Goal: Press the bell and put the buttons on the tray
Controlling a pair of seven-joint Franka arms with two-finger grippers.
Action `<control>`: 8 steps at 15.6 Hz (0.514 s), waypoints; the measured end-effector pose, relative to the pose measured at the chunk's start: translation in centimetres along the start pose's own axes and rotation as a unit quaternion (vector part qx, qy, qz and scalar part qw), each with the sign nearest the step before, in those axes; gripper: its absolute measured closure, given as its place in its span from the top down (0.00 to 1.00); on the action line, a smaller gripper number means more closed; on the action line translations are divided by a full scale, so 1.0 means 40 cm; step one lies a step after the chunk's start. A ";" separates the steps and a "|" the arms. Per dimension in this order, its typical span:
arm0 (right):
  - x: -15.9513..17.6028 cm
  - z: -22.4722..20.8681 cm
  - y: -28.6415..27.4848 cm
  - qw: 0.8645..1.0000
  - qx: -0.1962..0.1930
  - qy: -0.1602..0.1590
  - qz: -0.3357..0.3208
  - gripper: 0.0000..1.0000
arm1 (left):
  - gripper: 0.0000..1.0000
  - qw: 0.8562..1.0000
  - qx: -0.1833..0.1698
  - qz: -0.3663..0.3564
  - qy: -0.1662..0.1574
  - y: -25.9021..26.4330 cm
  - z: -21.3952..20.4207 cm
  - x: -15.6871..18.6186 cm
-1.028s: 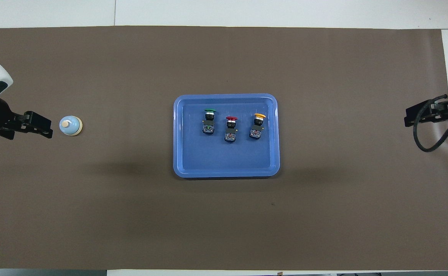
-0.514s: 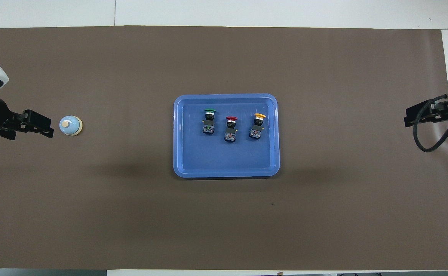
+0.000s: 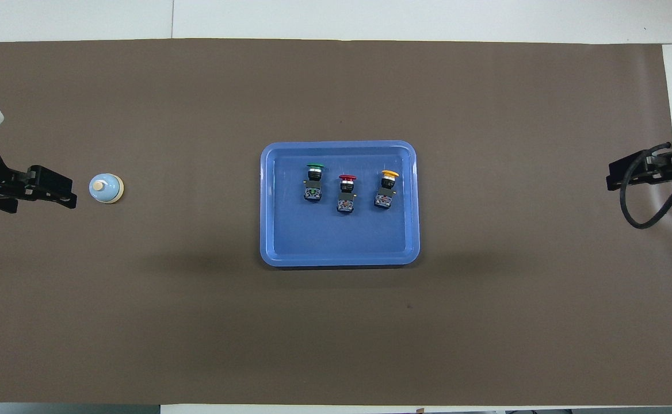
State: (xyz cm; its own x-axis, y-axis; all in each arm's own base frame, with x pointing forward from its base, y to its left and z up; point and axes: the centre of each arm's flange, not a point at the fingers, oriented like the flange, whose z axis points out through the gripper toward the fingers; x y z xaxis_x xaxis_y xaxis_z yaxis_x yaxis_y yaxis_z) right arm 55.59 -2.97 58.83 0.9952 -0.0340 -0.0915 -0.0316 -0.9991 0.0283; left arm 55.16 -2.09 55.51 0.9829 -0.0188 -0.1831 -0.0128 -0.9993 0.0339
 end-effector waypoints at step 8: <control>0.000 0.000 0.000 1.000 0.000 0.000 0.000 1.00 | 1.00 1.000 0.006 -0.016 0.013 0.024 -0.028 -0.001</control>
State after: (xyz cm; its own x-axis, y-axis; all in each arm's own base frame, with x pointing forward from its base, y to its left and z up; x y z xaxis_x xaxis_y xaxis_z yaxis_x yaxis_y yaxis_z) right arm 55.59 -2.97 58.83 0.9952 -0.0340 -0.0915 -0.0316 -0.9991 0.0283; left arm 55.32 -3.03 56.66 0.9871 0.0147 -0.1592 0.0177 -0.9997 0.0170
